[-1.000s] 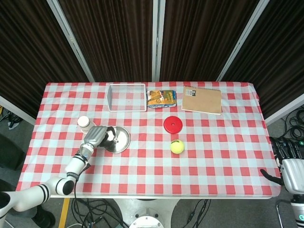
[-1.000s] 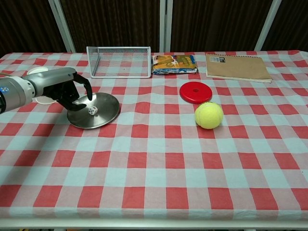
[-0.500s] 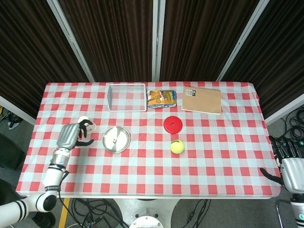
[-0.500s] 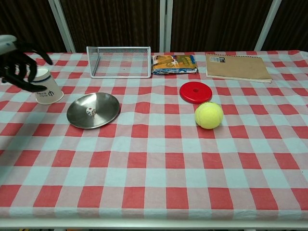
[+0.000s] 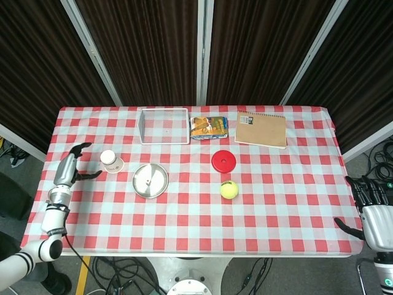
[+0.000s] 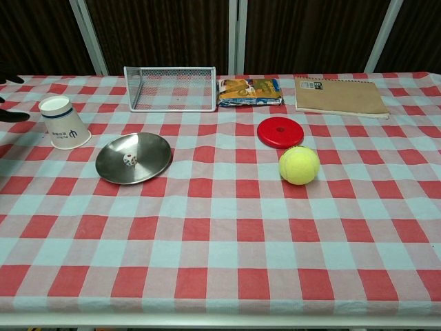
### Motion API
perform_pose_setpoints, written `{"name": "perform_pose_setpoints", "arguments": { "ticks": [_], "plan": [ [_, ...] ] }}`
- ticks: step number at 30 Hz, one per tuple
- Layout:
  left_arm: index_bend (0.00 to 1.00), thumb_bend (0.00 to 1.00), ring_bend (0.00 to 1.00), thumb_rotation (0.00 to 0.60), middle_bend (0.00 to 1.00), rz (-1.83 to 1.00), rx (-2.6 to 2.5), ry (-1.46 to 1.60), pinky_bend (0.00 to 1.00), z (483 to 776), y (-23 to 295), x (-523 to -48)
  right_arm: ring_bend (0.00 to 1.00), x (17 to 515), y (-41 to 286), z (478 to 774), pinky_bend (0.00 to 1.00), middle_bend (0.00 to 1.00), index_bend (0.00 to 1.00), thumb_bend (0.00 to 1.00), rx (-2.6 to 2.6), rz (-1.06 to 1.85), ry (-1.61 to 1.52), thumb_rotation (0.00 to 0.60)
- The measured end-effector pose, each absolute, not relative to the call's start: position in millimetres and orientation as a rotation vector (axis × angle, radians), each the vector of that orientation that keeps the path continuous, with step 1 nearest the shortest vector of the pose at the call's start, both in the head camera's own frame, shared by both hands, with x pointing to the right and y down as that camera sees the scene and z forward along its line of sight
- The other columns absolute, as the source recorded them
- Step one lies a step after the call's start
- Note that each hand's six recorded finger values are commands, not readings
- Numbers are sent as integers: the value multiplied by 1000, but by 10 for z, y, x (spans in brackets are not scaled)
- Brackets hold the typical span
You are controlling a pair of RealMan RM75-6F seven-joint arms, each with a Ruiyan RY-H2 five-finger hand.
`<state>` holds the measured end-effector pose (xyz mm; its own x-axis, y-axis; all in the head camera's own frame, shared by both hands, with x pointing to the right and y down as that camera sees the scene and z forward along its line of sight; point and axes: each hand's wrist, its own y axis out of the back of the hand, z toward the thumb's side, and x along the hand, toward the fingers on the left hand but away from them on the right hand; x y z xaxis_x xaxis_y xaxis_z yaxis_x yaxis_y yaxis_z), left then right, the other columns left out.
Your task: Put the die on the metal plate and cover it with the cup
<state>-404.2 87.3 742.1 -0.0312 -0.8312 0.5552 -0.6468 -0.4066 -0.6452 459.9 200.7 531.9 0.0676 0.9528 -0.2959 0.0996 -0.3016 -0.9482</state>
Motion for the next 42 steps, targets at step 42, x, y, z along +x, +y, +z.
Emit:
{"name": "perform_pose_setpoints", "arguments": {
  "ticks": [42],
  "plan": [
    [455,309,218,600,345,-1272,-2315,1624,250,7787,709,-3615,0,4607,2028,5345,92,161,16,34,-1542,1357,-1093,600]
  ]
}}
